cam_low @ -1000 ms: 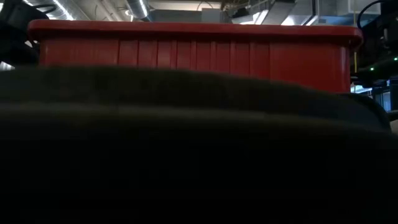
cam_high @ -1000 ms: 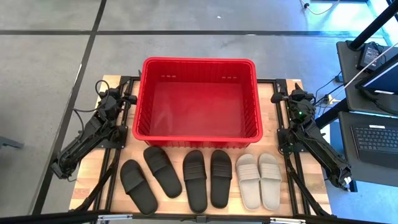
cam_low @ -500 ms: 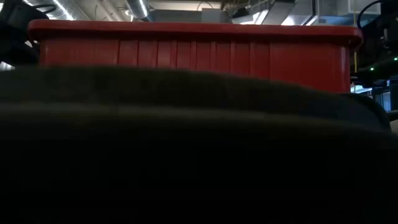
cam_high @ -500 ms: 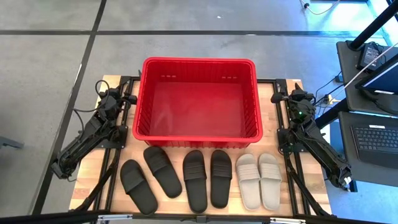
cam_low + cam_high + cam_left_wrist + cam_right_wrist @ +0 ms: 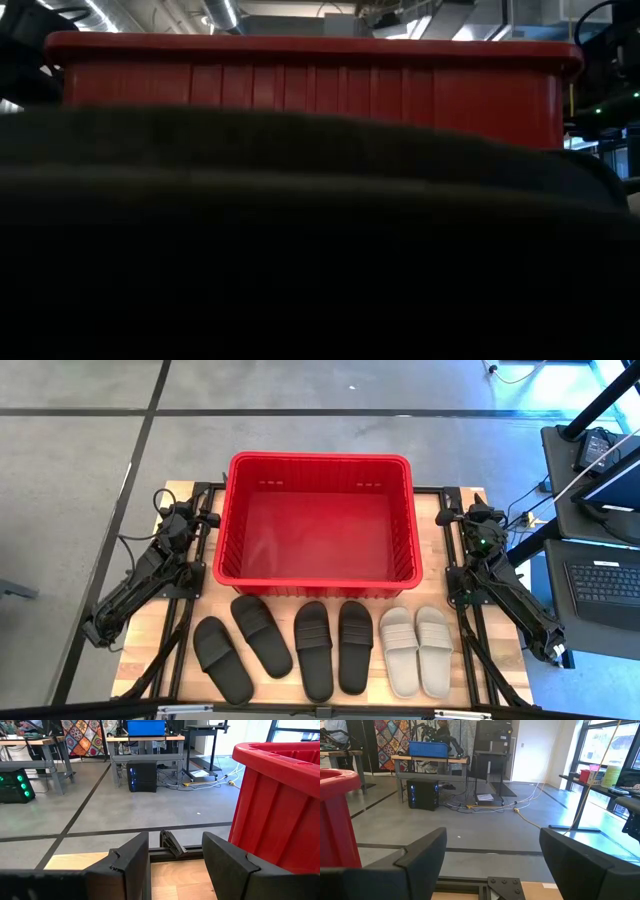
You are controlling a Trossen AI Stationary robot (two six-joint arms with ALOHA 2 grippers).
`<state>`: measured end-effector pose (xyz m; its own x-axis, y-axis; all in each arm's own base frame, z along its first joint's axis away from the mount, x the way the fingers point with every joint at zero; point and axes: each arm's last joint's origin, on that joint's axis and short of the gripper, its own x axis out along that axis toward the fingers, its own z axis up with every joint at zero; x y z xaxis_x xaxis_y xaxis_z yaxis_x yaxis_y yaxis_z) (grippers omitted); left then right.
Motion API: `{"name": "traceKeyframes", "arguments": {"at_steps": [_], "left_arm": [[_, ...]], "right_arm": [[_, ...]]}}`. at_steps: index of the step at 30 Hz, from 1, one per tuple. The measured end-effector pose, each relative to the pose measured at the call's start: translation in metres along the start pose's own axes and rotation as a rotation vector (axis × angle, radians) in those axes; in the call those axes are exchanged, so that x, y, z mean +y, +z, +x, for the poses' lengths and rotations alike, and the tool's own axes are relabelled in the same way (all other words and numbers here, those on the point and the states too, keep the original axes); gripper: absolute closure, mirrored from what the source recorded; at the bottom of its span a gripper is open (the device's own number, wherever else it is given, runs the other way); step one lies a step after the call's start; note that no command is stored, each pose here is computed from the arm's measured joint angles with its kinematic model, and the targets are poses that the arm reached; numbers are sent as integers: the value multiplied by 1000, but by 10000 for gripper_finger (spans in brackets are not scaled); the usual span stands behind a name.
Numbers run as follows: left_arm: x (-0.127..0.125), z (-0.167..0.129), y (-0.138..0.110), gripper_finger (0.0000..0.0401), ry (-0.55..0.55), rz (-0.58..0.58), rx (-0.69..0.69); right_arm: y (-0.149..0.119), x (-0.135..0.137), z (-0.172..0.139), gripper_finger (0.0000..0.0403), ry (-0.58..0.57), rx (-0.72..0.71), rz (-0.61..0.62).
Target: Pick and place slides into bin
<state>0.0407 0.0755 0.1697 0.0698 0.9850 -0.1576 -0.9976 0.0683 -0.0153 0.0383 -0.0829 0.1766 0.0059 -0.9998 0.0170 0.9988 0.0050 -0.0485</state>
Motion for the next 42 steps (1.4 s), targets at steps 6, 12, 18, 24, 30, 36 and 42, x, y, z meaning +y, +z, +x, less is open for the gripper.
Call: {"name": "traceKeyframes", "arguments": {"at_steps": [6,12,18,24,30,36,42], "left_arm": [[0,0,0,220,0,0,0],[0,0,0,220,0,0,0],[0,0,0,220,0,0,0],[0,0,0,220,0,0,0],[0,0,1,220,0,1,-6],[0,0,1,220,-13,-7,-5],[-4,0,1,220,-118,-16,-3]], "right_arm": [[0,0,0,83,0,0,0],[0,0,0,83,0,0,0],[0,0,0,83,0,0,0],[2,0,0,83,0,-18,75],[4,0,0,83,0,-40,155],[4,0,0,83,-1,-38,108],[3,1,0,83,31,-27,99]]}}
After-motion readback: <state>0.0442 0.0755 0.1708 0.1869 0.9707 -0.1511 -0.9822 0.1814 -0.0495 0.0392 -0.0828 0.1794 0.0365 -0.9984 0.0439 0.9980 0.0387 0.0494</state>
